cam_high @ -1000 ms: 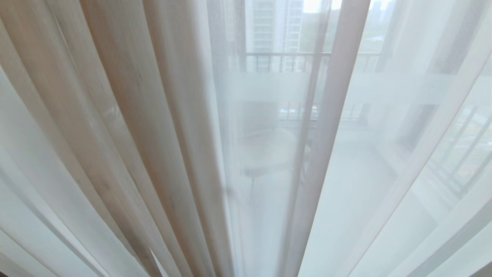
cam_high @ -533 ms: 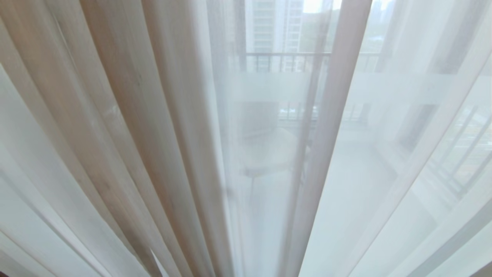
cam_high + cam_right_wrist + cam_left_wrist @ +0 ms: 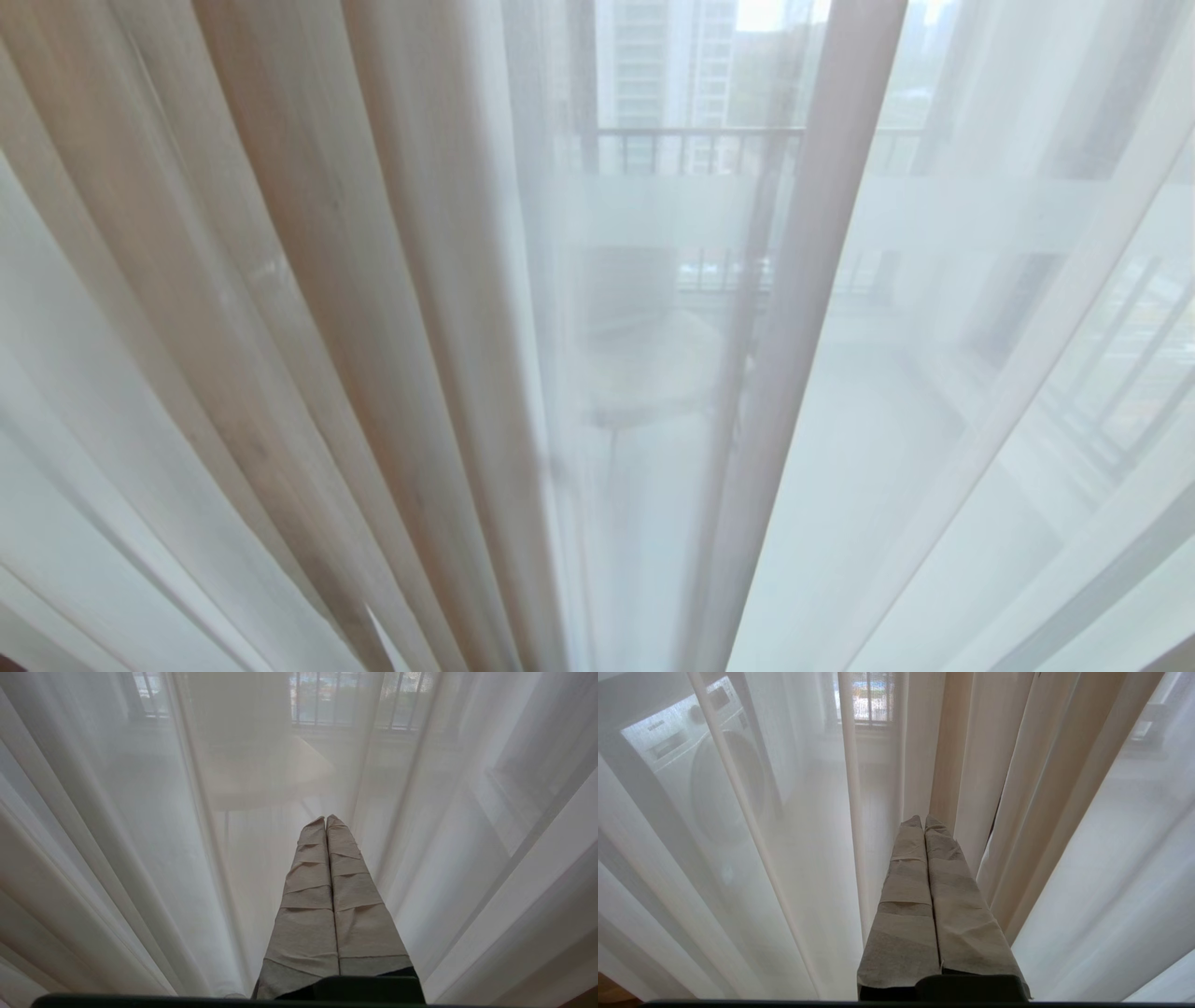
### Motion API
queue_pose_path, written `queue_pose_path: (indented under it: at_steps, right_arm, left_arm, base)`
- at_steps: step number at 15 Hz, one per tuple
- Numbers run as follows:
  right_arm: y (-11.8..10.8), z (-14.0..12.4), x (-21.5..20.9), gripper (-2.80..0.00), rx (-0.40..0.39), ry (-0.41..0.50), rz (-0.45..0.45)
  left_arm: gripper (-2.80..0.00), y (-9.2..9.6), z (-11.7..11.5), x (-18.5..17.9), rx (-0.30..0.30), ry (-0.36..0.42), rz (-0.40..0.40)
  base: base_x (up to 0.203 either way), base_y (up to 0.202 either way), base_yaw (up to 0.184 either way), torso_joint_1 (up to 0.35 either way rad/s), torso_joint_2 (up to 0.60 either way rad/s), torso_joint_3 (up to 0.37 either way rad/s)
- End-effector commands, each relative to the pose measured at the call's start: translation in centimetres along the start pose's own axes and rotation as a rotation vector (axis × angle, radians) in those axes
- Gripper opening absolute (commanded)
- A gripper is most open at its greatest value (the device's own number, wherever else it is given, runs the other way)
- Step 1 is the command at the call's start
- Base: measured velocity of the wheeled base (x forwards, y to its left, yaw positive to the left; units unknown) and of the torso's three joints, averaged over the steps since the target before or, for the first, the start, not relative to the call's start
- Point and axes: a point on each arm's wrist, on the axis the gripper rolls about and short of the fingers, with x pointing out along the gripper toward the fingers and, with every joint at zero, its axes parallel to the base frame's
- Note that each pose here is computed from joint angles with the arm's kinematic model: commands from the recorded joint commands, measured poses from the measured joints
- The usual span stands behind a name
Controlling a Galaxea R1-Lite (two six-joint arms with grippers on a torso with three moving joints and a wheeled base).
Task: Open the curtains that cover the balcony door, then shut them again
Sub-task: Close the outer curtains on both sides
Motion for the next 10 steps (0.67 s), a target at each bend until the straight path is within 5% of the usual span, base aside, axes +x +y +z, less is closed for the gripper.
queue_pose_path:
  at_steps: [1, 10]
  right_arm:
    - [0.00, 0.00, 0.00, -2.80, -0.001, -0.001, 0.001]
    - [0.00, -0.01, 0.00, -2.80, -0.001, 0.000, 0.001]
  left_arm:
    - [-2.80, 0.00, 0.00, -0.01, 0.000, -0.002, 0.001]
    - [-2.80, 0.00, 0.00, -0.01, 0.000, -0.002, 0.001]
  base:
    - [0.000, 0.000, 0.000, 0.000, 0.00, 0.000]
    - [0.000, 0.000, 0.000, 0.000, 0.00, 0.000]
